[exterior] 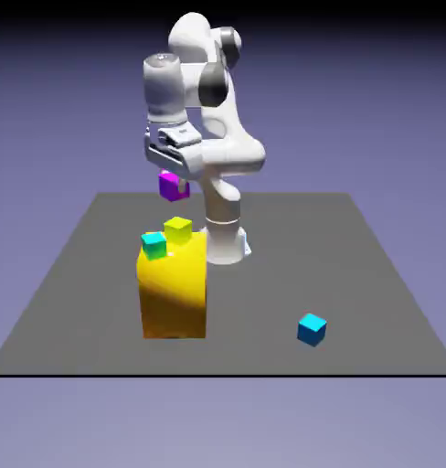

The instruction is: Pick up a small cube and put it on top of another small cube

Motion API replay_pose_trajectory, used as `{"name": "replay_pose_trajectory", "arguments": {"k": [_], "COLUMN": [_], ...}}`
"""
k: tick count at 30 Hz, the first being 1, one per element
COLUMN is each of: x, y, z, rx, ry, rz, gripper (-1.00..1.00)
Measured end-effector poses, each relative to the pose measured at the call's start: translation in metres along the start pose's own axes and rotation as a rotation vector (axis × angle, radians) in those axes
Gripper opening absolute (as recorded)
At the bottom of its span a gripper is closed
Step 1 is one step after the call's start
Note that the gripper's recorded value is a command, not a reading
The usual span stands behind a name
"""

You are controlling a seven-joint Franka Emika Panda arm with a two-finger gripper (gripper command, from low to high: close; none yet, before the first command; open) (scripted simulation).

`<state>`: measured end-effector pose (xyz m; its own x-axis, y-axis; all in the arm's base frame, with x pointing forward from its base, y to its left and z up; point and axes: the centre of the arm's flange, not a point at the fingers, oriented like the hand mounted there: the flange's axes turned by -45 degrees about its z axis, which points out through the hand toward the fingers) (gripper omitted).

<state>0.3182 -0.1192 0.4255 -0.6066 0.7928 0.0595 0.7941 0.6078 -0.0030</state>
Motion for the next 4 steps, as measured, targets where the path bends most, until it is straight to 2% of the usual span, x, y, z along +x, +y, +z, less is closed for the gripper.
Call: {"name": "replay_pose_trajectory", "arguments": {"k": [1, 2, 4], "x": [0.0006, 0.0011, 0.0012], "y": [-0.0004, -0.0007, -0.0006], "z": [0.0154, 0.0231, 0.0231], "rx": [0.0, -0.001, -0.003], "ry": [0.0, 0.001, 0.002], "rz": [0.0, -0.001, -0.001], "gripper": [-1.0, 1.0, 1.0]}}
